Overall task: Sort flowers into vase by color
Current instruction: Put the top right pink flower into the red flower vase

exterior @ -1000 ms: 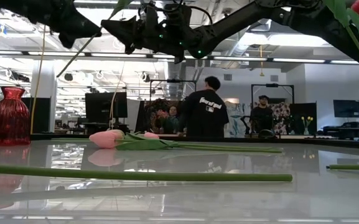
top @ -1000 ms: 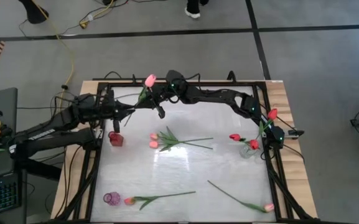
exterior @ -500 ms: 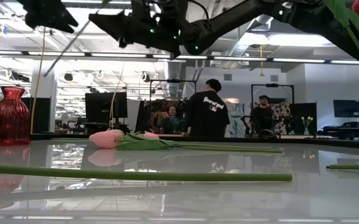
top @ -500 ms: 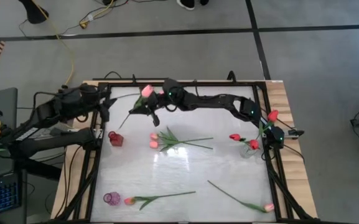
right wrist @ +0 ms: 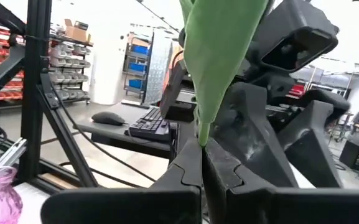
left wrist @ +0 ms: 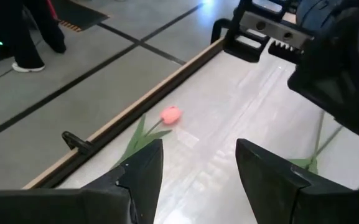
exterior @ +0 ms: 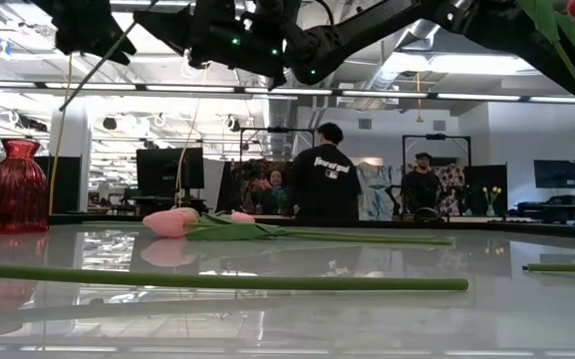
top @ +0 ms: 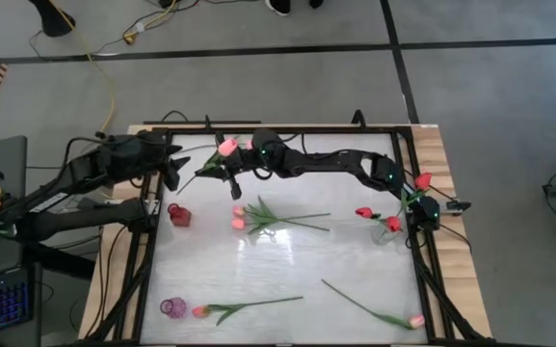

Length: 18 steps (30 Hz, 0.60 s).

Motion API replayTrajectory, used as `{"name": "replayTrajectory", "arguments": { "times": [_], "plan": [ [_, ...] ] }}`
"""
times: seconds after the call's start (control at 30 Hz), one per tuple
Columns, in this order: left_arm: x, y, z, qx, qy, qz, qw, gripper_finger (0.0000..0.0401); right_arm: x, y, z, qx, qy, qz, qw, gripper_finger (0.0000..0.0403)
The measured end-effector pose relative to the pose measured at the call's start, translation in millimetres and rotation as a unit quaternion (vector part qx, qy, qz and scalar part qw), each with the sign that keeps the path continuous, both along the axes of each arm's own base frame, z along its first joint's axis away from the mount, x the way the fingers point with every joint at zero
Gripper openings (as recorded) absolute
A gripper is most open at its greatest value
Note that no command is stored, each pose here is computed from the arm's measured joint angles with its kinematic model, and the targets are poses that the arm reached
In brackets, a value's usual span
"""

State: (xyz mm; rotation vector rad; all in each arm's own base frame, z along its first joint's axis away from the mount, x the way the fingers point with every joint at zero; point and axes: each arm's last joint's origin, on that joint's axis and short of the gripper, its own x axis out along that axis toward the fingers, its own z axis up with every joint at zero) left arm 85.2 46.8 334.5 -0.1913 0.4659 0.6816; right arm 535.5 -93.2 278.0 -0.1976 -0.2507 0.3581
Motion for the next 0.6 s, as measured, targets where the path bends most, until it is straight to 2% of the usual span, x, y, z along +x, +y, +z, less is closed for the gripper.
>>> {"name": "replayTrajectory", "arguments": {
  "times": [0.07, 0.17, 0.27, 0.43, 0.6],
  "plan": [
    [2, 1, 0, 0.0, 0.003, 0.0, 1.0, 0.019, 5, 4, -9, 0.002, -0.01, 0.007, 1.0, 0.0024],
    [2, 2, 0, 0.006, 0.007, 0.009, 1.0, 0.019, 10, 5, -27, 0.031, -0.033, 0.026, 0.999, 0.0024],
    [1, 2, -1, 0.013, 0.012, 0.023, 1.0, 0.019, 15, 0, -42, 0.06, -0.026, 0.048, 0.997, 0.0024],
    [-1, 3, -2, 0.019, 0.024, 0.04, 0.999, 0.019, 21, -7, -39, 0.076, -0.033, 0.058, 0.995, 0.0024],
    [-1, 3, -2, 0.019, 0.025, 0.042, 0.999, 0.019, 26, -4, -51, 0.076, 0.002, 0.062, 0.995, 0.0024]
  ]
}}
